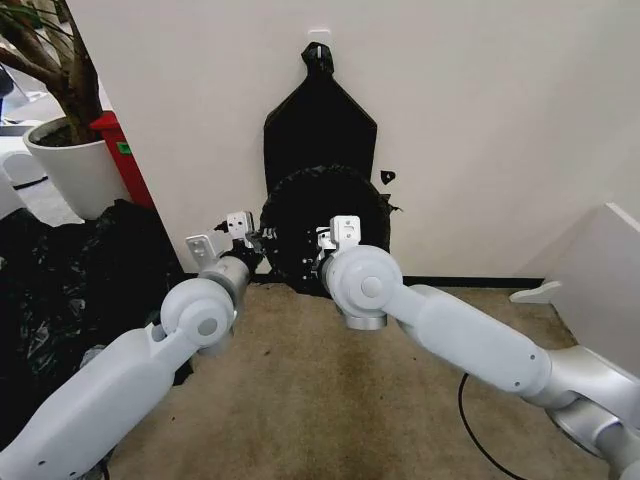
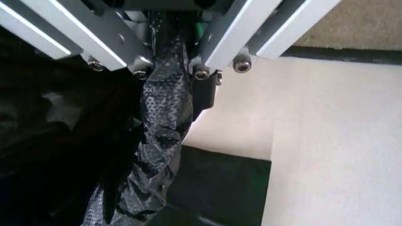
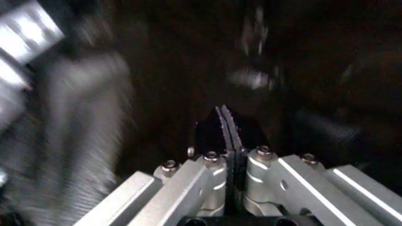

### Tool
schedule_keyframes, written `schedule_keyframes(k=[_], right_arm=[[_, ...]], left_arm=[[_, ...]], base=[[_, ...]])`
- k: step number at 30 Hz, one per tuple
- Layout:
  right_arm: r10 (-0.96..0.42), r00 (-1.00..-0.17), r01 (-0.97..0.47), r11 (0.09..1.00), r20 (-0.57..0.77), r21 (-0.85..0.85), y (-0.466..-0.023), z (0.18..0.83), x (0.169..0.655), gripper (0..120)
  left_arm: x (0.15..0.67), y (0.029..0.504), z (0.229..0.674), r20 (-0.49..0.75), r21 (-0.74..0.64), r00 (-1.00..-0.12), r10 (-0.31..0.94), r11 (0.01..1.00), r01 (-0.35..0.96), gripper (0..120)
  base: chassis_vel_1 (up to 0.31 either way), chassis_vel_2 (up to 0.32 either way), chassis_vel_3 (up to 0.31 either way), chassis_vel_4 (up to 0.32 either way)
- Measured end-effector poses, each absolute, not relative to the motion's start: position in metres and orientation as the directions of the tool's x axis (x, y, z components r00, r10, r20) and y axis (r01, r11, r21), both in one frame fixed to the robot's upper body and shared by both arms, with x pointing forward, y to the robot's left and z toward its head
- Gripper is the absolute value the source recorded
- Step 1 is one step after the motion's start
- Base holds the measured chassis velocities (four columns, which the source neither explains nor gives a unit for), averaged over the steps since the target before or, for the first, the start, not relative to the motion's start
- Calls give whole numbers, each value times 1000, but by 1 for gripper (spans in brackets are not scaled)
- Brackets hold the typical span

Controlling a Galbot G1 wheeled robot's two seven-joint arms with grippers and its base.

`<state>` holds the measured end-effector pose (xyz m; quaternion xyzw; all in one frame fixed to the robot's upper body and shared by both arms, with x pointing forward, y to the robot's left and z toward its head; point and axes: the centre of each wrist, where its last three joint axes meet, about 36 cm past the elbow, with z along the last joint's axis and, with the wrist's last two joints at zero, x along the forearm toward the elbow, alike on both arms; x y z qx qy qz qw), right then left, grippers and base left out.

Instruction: Place the garbage bag over the trash bin.

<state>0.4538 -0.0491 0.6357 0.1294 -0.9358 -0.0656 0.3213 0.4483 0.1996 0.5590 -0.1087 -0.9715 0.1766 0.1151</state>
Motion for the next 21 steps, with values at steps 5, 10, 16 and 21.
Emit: schedule_keyframes(k=[5,10,16,21], right_arm=[[-354,-799,-256,931,485,258,-76,668,438,0],[-447,-811,-341,886,378,315,-112,689,419,0],[-527,-825,-474,842,205,260,-186,682,416,0],[-517,-840,-472,847,166,246,-228,662,410,5]], left_arm=[[453,202,551,208,-366,-948,241,918,154,1],[457,204,546,230,-375,-944,237,917,139,1],[463,208,545,288,-431,-926,245,896,103,1],[465,214,539,334,-477,-908,253,876,69,1]], base=[[0,0,0,0],[0,0,0,0],[0,0,0,0],[0,0,0,0]])
